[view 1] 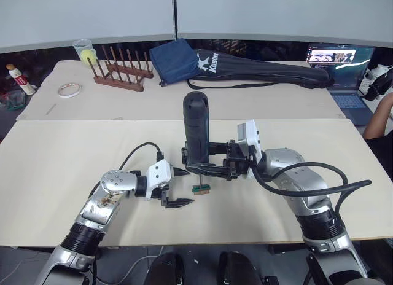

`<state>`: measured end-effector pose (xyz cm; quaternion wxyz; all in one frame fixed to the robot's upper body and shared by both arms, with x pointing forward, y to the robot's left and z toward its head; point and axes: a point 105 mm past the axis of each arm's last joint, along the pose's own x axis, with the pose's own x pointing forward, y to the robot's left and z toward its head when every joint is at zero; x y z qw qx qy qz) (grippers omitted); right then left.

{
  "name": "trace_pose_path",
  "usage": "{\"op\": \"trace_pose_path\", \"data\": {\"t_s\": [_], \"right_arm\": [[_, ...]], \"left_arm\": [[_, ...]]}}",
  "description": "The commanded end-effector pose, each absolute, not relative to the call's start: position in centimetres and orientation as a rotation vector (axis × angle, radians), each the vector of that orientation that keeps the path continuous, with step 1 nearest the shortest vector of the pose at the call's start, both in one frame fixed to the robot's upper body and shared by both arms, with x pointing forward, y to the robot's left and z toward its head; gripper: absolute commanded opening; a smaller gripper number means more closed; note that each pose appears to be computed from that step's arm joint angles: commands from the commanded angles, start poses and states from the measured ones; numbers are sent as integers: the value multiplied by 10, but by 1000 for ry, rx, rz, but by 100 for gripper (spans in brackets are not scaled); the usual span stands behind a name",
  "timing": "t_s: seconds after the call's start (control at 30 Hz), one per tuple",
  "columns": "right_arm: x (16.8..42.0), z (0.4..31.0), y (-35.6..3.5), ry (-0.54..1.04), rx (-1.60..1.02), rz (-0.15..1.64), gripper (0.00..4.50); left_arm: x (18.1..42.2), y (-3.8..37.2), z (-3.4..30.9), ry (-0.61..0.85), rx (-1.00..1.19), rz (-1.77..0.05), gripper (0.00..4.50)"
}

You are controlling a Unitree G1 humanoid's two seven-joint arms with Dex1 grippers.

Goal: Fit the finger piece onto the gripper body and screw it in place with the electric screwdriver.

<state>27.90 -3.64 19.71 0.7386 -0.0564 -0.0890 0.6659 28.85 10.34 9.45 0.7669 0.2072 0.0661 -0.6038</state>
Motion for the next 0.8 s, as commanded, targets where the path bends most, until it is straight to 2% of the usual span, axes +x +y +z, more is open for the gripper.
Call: {"op": "trace_pose_path", "data": {"t_s": [0.03, 0.8], "right_arm": [[271, 221, -36, -294, -142, 1484, 193], [273, 216, -36, -276, -140, 1483, 193]], "left_arm": [[290, 100, 103, 102, 461, -1316, 450], [292, 99, 104, 98, 460, -1314, 450]]}}
